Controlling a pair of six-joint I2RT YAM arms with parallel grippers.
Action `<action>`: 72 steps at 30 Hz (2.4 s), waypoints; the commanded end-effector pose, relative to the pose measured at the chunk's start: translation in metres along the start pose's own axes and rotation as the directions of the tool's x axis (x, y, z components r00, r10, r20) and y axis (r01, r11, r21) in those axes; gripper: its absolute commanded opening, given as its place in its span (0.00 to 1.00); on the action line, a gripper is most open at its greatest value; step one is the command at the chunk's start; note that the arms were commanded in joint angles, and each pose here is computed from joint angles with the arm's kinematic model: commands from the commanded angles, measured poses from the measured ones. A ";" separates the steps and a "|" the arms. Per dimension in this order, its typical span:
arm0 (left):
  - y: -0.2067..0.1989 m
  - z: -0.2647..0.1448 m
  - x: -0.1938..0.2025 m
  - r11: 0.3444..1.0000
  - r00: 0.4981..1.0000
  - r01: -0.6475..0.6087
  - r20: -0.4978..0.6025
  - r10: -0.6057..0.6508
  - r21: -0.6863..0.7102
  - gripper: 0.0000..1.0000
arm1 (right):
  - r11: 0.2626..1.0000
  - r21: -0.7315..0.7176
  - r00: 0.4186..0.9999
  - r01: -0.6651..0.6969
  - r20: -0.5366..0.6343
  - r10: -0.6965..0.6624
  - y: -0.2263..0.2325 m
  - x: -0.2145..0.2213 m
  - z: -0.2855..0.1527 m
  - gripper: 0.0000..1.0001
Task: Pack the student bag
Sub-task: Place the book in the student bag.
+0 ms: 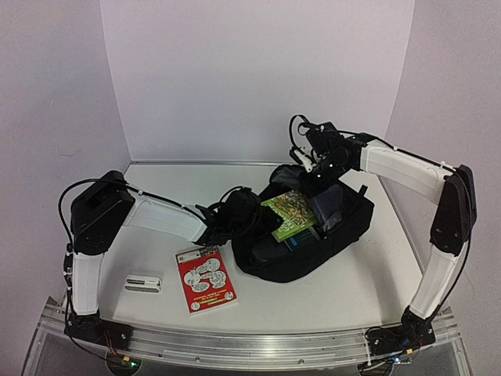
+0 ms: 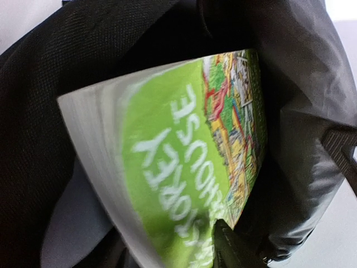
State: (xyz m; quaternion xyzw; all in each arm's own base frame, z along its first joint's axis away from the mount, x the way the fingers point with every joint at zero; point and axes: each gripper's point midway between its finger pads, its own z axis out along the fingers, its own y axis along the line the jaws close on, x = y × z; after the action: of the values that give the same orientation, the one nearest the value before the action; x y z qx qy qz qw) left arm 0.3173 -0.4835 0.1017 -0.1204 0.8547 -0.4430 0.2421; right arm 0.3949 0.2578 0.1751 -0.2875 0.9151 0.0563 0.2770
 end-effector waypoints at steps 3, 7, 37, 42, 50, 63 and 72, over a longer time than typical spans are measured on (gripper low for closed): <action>-0.052 0.003 -0.012 0.986 0.996 -0.094 0.019 0.092 0.139 0.26 | 0.996 -0.093 0.996 -0.005 0.088 0.013 0.019 -0.019 -0.019 0.00; -0.073 0.023 -0.012 0.971 0.990 -0.140 -0.004 0.144 0.194 0.16 | 0.995 -0.097 0.996 -0.006 0.091 0.015 0.019 -0.019 -0.021 0.00; 0.002 -0.119 0.017 0.908 0.875 -0.419 -0.270 0.403 -0.003 1.00 | 0.951 -0.285 0.989 -0.120 0.048 0.139 -0.003 -0.019 -0.014 0.76; 0.055 -0.137 0.054 0.823 0.806 -0.532 -0.416 0.421 -0.199 1.00 | 0.937 -0.334 0.991 -0.105 0.040 0.126 0.013 -0.015 -0.018 0.83; 0.104 -0.158 0.108 0.627 0.681 -0.698 -0.589 0.435 -0.344 1.00 | 0.930 -0.358 0.993 -0.090 0.042 0.112 0.022 -0.015 -0.021 0.85; 0.151 -0.186 0.118 0.536 0.646 -0.735 -0.667 0.371 -0.415 1.00 | 0.906 -0.417 0.992 -0.076 0.056 0.109 0.035 -0.016 -0.033 0.85; 0.166 -0.165 0.078 0.512 0.715 -0.689 -0.595 0.368 -0.512 1.00 | 0.857 -0.514 0.984 -0.037 0.131 0.121 0.052 -0.036 -0.066 0.85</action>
State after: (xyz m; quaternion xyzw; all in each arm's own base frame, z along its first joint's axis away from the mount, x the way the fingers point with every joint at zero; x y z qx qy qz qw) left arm 0.1329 -0.3146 0.0237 0.1973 0.9766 -0.0213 0.0825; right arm 0.3690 0.2905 0.2036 -0.2924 0.8830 0.2881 0.2277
